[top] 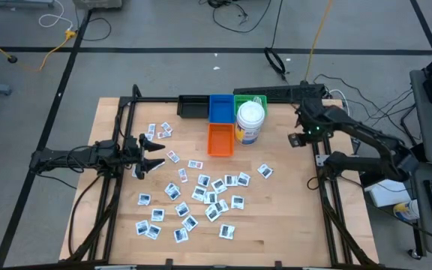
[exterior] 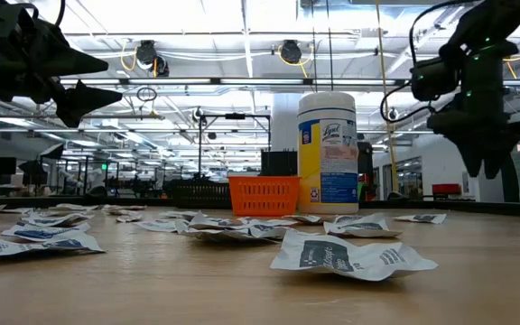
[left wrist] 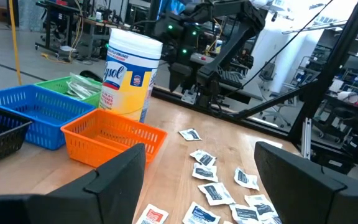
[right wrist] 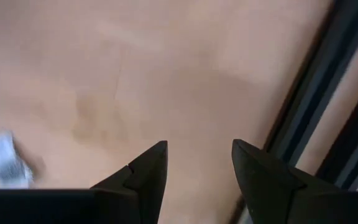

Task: Pick & Place First Aid Supplies
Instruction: Put the gray towelette pack into the black bin

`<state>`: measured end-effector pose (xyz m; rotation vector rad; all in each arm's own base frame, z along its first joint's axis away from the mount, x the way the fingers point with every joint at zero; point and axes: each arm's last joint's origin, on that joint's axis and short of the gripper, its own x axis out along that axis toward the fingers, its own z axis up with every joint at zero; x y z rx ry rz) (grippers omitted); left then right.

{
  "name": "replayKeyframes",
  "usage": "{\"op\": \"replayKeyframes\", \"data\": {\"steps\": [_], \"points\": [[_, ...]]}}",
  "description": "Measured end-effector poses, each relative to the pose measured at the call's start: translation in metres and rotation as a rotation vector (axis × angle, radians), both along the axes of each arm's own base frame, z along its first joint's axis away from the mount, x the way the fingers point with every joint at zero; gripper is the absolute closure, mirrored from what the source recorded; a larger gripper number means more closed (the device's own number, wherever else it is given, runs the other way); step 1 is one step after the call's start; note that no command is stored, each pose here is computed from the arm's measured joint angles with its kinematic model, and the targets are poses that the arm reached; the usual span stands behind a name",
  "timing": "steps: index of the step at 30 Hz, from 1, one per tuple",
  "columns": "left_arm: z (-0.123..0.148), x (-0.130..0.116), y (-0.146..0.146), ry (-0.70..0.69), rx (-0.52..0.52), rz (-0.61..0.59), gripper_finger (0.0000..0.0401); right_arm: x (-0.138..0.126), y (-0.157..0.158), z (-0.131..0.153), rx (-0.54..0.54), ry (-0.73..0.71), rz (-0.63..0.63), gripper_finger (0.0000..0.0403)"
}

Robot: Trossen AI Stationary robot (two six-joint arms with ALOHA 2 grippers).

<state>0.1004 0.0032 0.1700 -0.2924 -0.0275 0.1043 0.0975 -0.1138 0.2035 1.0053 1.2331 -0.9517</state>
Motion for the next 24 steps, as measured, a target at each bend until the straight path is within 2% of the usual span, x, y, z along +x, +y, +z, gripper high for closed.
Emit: {"op": "replayKeyframes", "data": {"steps": [7, 15, 24], "points": [[0.0, 0.0, 0.0, 0.0, 0.0, 0.0, 0.0095, 0.014, 0.024, 0.0, 0.03, 0.042, 0.389, 0.0232], [0.0, 0.0, 0.0, 0.0, 0.0, 0.0, 0.0095, 0.04, 0.063, 0.0, -0.009, 0.018, 0.791, 0.0232], [0.0, 0.0, 0.0, 0.0, 0.0, 0.0, 0.0095, 0.061, 0.11, -0.004, -0.041, -0.025, 1.109, 0.0232]]}}
